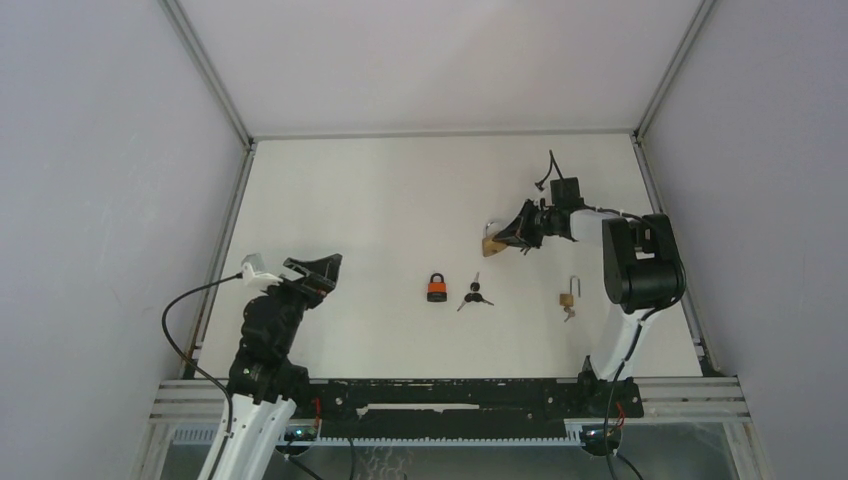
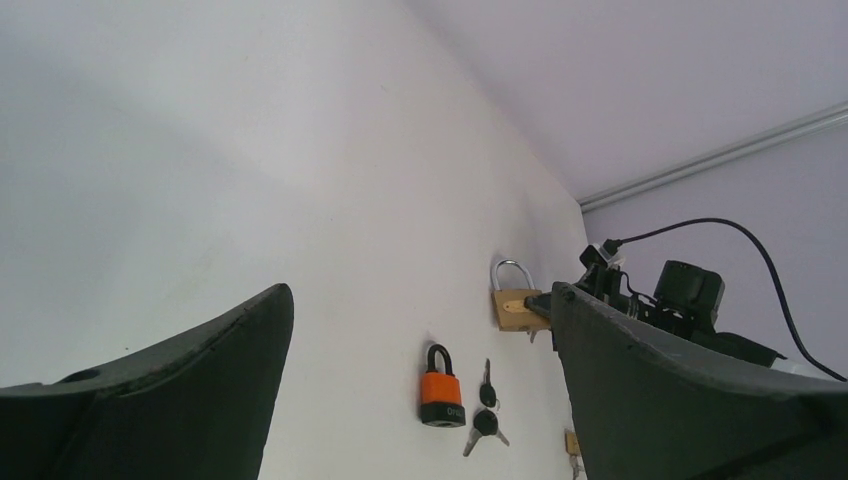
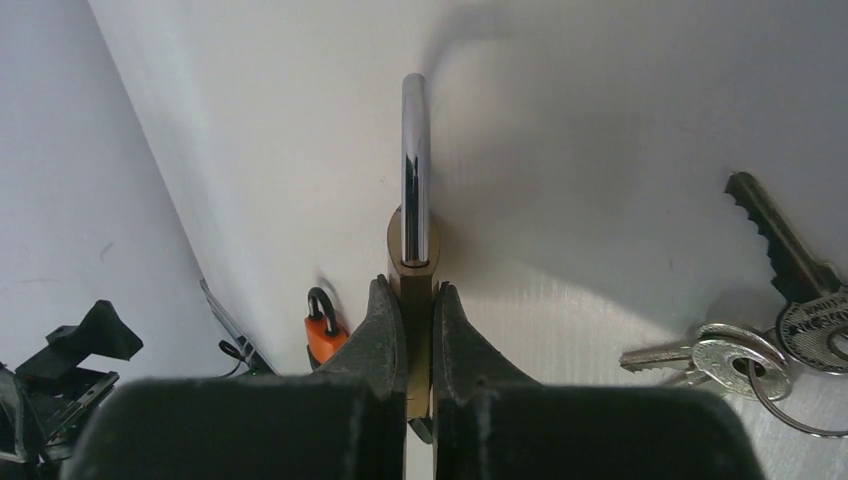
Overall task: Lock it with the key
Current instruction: Place the lock at the center of the board.
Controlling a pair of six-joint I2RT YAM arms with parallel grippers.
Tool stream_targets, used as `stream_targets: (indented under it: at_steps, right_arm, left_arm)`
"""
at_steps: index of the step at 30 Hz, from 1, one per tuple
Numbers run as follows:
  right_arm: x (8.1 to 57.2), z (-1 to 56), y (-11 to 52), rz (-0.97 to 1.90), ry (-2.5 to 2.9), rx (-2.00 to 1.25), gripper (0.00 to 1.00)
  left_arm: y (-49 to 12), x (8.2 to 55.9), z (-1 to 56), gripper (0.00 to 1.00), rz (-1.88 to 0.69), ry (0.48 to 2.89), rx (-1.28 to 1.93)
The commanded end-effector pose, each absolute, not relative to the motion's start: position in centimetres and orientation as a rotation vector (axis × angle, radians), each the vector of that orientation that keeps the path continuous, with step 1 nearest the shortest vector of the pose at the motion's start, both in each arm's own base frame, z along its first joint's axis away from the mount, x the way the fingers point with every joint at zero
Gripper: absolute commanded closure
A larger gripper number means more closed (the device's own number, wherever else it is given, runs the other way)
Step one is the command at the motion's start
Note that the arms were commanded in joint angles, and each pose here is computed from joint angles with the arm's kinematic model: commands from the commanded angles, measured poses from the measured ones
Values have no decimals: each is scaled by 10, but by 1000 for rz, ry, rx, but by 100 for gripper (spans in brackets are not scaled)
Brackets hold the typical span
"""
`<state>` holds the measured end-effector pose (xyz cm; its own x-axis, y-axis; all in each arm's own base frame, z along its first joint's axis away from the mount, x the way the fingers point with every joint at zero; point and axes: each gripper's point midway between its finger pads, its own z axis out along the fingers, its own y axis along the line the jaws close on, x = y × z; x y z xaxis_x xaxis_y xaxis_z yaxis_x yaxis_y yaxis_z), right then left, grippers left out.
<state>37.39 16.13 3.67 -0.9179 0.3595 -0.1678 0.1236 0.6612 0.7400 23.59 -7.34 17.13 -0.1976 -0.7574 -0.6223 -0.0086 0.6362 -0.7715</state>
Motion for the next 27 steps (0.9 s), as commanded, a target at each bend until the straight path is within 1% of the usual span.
stream_targets:
  at_steps: [1, 4, 8, 11, 15, 17, 19, 21, 23, 25, 26, 27]
  right_arm:
    - [383, 51, 155, 1121, 2515, 373, 93]
    - [378, 45, 146, 1062, 2545, 401, 77]
    - [377, 43, 134, 971, 2554, 425, 62]
    - [377, 46, 129, 954, 2550, 432, 55]
    - [376, 60, 123, 904, 2561, 396, 53]
    - [376, 75, 116, 836, 2558, 360, 46]
    - [371, 91, 101, 697, 2574, 299, 40]
    - [352, 103, 80, 488, 2634, 266, 32]
    - [333, 115, 54, 263, 2656, 268, 17]
    - [309, 112, 28, 45, 2713, 311, 5]
    - [298, 109, 19, -28, 2748, 322, 2]
    - [287, 102, 15, -63, 2794, 323, 1]
  left_arm:
    - [-68, 241, 178, 0, -793, 1578, -695]
    - [-68, 241, 175, 0, -794, 1585, -709]
    - [-68, 240, 177, 0, -799, 1579, -707]
    - [-69, 240, 179, 0, -804, 1575, -698]
    - [-69, 240, 181, 0, -805, 1570, -690]
    - [-68, 240, 182, 0, -802, 1566, -689]
    - [-66, 239, 182, 0, -794, 1562, -694]
    - [-65, 238, 182, 0, -789, 1555, -703]
    - [-63, 237, 185, 0, -796, 1535, -709]
    - [-62, 236, 187, 0, -804, 1519, -714]
    - [-62, 236, 188, 0, -808, 1511, -715]
    - [-62, 235, 191, 0, -815, 1500, -711]
